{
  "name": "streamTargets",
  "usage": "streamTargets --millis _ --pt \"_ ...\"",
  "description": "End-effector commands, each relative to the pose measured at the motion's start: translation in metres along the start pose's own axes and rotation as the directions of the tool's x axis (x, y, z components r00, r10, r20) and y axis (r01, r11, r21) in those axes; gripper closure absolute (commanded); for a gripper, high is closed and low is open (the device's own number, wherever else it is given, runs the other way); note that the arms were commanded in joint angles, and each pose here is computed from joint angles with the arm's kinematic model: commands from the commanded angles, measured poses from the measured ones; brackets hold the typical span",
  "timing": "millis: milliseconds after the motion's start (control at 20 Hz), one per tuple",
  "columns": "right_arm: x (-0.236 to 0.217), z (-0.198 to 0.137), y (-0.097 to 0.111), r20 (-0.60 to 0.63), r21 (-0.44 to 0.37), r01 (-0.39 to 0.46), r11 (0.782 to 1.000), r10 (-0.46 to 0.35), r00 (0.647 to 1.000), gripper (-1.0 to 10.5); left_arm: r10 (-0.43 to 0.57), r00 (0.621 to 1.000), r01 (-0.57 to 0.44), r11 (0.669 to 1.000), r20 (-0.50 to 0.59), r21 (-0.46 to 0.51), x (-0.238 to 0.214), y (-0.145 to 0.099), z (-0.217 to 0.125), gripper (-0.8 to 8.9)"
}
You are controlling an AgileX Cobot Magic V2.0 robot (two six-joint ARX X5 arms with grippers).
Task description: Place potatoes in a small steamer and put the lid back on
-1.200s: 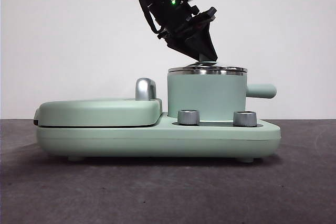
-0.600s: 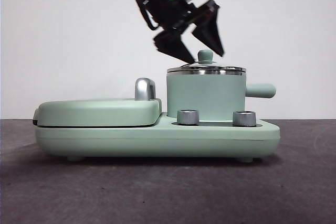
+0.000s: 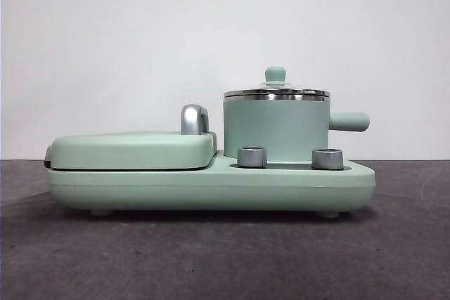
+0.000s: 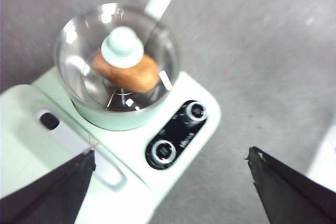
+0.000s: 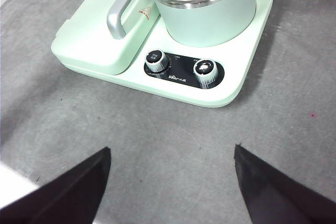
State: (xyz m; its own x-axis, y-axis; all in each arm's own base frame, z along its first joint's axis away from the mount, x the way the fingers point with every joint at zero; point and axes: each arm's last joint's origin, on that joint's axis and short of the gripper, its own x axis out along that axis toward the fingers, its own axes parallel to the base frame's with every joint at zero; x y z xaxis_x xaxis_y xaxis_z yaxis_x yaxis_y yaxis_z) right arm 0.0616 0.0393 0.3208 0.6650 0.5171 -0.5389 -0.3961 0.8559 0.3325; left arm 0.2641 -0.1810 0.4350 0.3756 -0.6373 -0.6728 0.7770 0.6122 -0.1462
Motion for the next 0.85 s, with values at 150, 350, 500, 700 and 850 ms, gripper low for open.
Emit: streamTargets --millis 150,350,500,700,850 --pt "-0.001 0.003 0.004 0.003 0.002 -0.081 0.997 0.081 0.997 5.7 -0.001 0.998 0.001 1.000 0.058 -0.012 -0.061 -0.025 -0.014 3.42" --pt "-0.001 0.004 0.006 -0.008 -0.001 -0.159 0.987 0.159 0.987 5.7 0.001 0.998 0.000 1.000 0.070 -0.011 -0.095 -0.043 -0.059 3.42" --pt "-0.001 0.004 0.006 -0.007 -0.002 -0.160 0.987 0.160 0.987 5.7 -0.003 0.999 0.004 0.999 0.040 -0.042 -0.098 -0.048 -0.093 3.42" --pt "-0.001 0.004 0.007 -0.003 -0.007 -0.161 0.987 0.161 0.987 5.7 -0.004 1.000 0.006 0.996 0.028 -0.087 -0.098 -0.054 -0.137 3.42" --pt "-0.002 0.006 0.008 0.010 -0.019 -0.186 0.982 0.186 0.983 5.7 0.003 0.996 0.005 0.996 0.089 -0.090 -0.098 -0.057 -0.165 3.44"
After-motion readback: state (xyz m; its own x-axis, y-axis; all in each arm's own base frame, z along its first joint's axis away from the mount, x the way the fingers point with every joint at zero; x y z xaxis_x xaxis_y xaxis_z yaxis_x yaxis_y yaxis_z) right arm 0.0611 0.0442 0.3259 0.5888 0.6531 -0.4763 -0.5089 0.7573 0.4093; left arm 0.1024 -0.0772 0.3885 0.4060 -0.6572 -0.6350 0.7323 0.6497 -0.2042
